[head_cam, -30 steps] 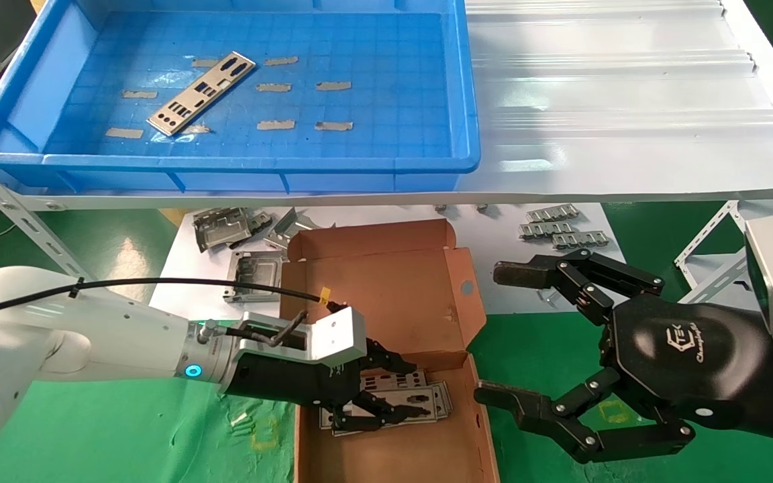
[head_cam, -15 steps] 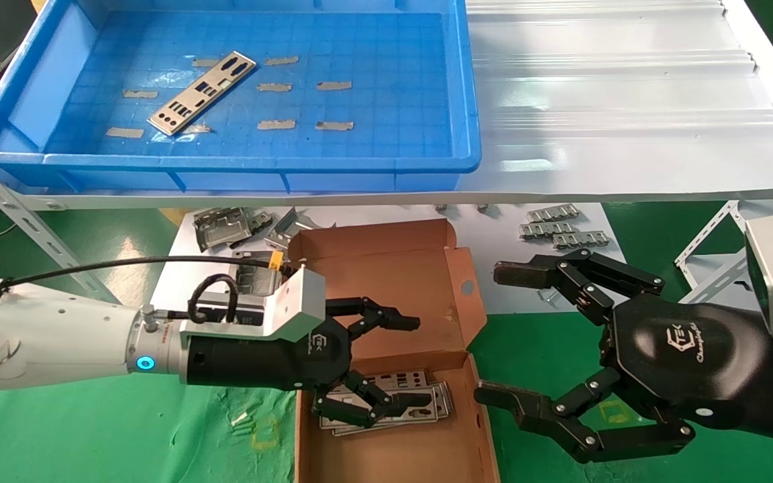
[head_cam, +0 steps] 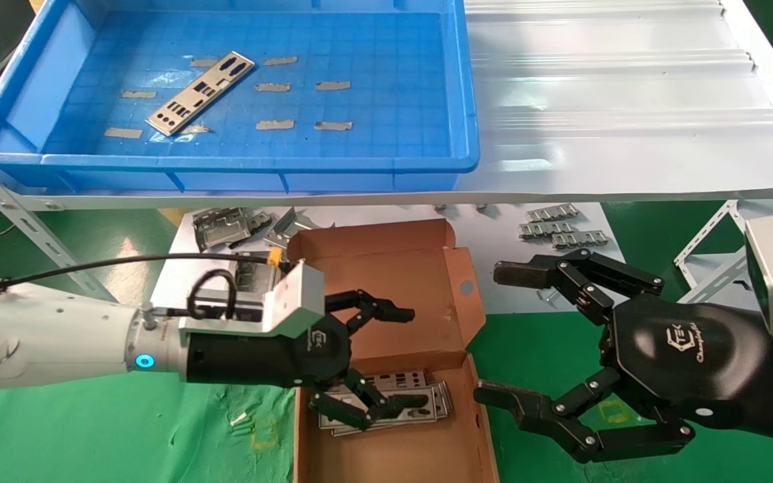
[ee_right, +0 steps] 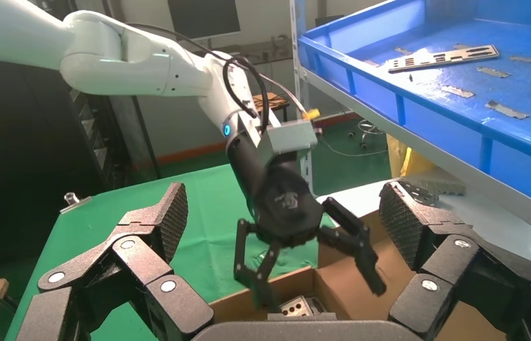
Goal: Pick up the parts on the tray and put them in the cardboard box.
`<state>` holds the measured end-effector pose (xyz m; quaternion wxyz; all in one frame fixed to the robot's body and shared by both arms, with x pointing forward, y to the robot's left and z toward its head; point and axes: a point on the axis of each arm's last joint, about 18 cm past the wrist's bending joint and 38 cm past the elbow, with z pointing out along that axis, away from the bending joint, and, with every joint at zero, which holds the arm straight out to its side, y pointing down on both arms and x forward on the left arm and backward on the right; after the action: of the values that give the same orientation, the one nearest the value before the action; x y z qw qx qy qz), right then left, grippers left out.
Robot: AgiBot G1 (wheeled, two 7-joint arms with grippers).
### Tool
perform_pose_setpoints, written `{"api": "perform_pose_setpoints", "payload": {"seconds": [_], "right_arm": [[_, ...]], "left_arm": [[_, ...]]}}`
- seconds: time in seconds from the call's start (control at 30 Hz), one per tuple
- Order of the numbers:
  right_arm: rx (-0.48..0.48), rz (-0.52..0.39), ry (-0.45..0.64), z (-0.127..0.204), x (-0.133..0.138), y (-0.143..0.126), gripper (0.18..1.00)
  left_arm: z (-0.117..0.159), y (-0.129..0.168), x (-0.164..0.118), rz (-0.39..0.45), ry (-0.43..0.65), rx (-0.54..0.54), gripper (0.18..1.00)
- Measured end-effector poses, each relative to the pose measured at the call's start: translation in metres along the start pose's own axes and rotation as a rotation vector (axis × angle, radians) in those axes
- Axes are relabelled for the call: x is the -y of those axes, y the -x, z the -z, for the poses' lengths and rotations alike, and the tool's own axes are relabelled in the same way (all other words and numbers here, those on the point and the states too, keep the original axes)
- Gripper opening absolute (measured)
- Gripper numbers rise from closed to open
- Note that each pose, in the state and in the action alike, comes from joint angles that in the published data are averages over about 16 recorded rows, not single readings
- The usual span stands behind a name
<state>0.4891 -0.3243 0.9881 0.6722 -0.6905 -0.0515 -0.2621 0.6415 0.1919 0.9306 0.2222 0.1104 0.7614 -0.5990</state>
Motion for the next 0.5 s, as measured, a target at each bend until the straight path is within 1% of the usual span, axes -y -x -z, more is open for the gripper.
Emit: {"api": "perform_pose_setpoints", "payload": {"seconds": [0.27,0.5], "right_arm": [[0.0,0.0,0.0,0.0,0.0,0.0,1.0],[0.0,0.0,0.0,0.0,0.0,0.0,1.0]], "left_arm": [[0.02,-0.004,0.006,0.012,-0.047,0.034,0.998],[0.042,-0.01,0.014,0.019,-0.087,0.064,1.001]]}}
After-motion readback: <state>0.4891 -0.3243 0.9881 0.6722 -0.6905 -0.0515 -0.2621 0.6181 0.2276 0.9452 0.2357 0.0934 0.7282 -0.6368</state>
